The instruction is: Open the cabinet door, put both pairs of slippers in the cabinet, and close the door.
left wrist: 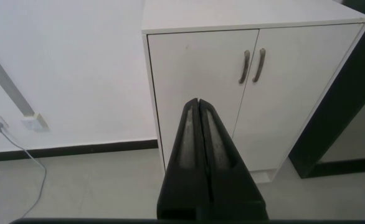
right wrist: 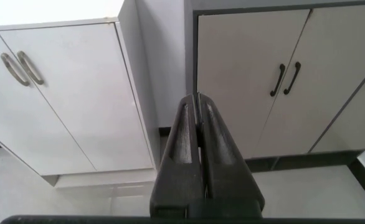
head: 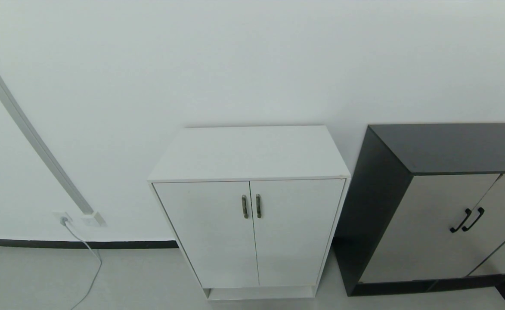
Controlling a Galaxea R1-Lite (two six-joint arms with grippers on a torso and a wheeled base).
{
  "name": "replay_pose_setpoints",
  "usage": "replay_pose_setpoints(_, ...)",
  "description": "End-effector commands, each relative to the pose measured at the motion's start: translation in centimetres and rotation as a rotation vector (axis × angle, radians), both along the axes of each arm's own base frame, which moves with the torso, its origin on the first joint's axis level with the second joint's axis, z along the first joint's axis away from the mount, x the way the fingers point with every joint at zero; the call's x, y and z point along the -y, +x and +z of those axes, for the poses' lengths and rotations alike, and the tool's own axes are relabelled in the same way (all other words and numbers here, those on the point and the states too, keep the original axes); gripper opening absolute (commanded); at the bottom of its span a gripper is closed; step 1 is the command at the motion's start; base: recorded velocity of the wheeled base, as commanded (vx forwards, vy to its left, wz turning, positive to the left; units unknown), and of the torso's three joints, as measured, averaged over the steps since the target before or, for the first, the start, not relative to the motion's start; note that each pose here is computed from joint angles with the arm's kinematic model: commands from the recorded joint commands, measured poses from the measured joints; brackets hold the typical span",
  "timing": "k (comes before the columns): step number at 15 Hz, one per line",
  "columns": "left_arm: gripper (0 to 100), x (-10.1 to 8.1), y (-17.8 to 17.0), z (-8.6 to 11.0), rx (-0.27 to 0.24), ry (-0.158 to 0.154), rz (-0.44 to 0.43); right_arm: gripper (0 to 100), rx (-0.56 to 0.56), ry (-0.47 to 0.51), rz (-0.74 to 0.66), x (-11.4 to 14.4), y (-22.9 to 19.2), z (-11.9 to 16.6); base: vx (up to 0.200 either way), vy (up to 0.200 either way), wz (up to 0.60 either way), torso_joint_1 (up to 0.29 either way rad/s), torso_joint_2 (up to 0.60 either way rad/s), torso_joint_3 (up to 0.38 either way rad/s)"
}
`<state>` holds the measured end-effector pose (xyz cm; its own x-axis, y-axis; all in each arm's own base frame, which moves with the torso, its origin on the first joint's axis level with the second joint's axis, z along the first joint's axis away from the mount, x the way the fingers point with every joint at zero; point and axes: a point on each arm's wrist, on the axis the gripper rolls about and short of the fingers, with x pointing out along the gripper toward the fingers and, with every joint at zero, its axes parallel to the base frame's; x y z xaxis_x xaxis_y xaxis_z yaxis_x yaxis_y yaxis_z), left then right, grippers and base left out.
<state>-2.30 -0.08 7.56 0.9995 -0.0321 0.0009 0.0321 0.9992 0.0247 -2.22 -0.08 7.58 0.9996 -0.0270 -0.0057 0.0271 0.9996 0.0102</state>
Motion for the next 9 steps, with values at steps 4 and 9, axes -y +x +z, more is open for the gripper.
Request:
replay_pose_setpoints(4,0,0.00,0.01,0.01,-0.001,0.000,0.000,0,0.009,0.000,0.001,-0.01,-0.06,-0.01,0.000,0.000,0.00,0.000,0.00,0.000)
replay_pose_setpoints(9,0,0.00,0.01,0.01,-0.001,0.000,0.000,0,0.007,-0.004,-0.001,-0.01,-0.06,-0.02,0.000,0.000,0.00,0.000,0.00,0.000)
